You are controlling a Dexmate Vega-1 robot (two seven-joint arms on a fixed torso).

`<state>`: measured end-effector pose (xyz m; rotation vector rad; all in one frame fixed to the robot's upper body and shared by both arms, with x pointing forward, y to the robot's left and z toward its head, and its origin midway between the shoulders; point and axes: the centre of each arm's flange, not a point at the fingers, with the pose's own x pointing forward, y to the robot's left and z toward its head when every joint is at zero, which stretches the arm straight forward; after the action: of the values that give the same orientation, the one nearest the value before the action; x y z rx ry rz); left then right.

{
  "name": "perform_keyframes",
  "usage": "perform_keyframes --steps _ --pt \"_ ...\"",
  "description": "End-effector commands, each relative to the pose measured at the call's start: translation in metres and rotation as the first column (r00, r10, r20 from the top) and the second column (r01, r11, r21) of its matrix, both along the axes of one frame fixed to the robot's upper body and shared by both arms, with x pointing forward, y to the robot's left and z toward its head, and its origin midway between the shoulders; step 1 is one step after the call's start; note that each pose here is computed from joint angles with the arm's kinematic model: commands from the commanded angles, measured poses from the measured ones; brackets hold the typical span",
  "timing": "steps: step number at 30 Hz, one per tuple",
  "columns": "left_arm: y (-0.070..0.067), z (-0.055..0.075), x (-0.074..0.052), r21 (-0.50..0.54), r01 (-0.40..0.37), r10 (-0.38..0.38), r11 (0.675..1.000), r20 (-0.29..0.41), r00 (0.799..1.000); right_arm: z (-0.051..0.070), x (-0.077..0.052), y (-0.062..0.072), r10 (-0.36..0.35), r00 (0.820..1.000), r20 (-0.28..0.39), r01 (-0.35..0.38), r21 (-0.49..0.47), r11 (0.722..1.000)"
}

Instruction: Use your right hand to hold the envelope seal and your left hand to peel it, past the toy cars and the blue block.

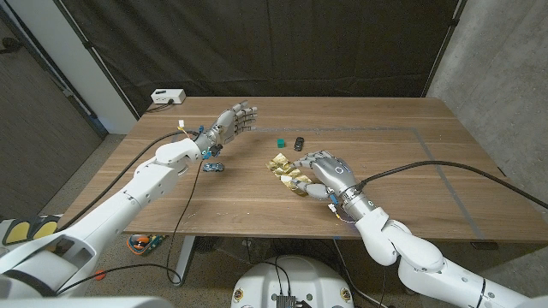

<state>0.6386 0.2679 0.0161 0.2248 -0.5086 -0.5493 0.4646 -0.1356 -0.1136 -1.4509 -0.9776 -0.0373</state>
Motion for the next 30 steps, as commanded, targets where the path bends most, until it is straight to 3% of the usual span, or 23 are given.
perform_keyframes --steps 1,17,30 --pt "0.000 0.005 0.006 -0.006 0.028 -0.028 1.000 0.007 1.000 -0.002 -0.001 0.010 -0.011 1.000 -0.001 0.011 -0.100 0.995" --pt "0.000 0.009 0.002 -0.015 0.058 -0.058 0.998 0.015 0.998 -0.020 0.012 0.009 -0.122 0.992 -0.006 0.119 -0.195 0.974" --pt "-0.001 0.009 0.000 -0.031 0.072 -0.072 0.997 0.018 0.997 -0.021 0.018 0.001 -0.187 0.982 -0.012 0.178 -0.239 0.954"
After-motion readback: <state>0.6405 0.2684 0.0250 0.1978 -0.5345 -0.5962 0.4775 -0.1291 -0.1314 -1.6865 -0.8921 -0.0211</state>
